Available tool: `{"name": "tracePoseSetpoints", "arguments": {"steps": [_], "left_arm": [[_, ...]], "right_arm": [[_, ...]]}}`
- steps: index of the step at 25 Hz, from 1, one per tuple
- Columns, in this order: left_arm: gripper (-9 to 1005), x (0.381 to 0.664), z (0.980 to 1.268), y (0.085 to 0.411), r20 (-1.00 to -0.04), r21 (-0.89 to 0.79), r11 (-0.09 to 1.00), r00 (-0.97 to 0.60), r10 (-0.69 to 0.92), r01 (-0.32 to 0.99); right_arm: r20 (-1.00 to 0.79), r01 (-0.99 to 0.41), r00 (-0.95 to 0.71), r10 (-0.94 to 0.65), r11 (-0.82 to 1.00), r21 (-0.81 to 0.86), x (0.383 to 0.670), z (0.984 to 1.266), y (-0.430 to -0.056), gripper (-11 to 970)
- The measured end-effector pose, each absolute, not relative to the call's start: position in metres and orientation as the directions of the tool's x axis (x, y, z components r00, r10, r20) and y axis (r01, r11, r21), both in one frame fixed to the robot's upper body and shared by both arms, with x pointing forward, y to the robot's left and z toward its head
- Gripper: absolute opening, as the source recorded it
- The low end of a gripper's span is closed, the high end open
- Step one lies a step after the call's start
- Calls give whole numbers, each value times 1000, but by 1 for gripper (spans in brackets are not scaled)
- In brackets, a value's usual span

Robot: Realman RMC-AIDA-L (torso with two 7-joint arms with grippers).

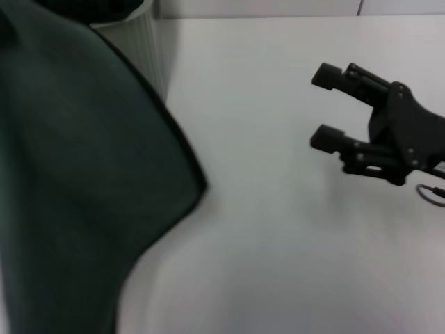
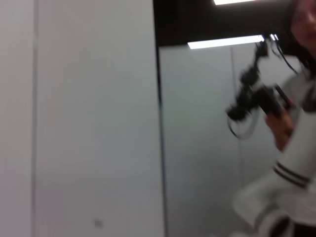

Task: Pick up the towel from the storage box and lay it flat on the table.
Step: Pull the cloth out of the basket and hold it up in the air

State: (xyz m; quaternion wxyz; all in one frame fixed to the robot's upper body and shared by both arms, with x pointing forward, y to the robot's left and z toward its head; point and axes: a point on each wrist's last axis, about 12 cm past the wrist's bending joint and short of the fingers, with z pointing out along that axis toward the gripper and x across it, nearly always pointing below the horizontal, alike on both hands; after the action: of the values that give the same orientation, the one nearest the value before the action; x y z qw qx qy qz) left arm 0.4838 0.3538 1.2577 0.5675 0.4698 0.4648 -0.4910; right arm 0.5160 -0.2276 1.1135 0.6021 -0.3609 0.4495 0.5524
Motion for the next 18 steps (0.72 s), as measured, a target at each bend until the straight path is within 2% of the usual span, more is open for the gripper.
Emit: {"name": "tracePoseSetpoints", "arguments": {"steps": [6, 13, 18], "left_arm": [[22, 497, 1247, 328, -997, 71, -20, 71, 4, 997], [26, 503, 1248, 317, -984, 147, 20, 148, -104, 989], [28, 505, 1250, 309, -980, 153, 4, 152, -132, 988]], "right_arm": [[-931, -980, -172, 322, 39, 194, 525, 1126, -239, 845], [-959, -970, -234, 160, 33, 242, 529, 1111, -230, 827], [-976, -976, -194, 97, 79, 202, 530, 1097, -213, 815]]}}
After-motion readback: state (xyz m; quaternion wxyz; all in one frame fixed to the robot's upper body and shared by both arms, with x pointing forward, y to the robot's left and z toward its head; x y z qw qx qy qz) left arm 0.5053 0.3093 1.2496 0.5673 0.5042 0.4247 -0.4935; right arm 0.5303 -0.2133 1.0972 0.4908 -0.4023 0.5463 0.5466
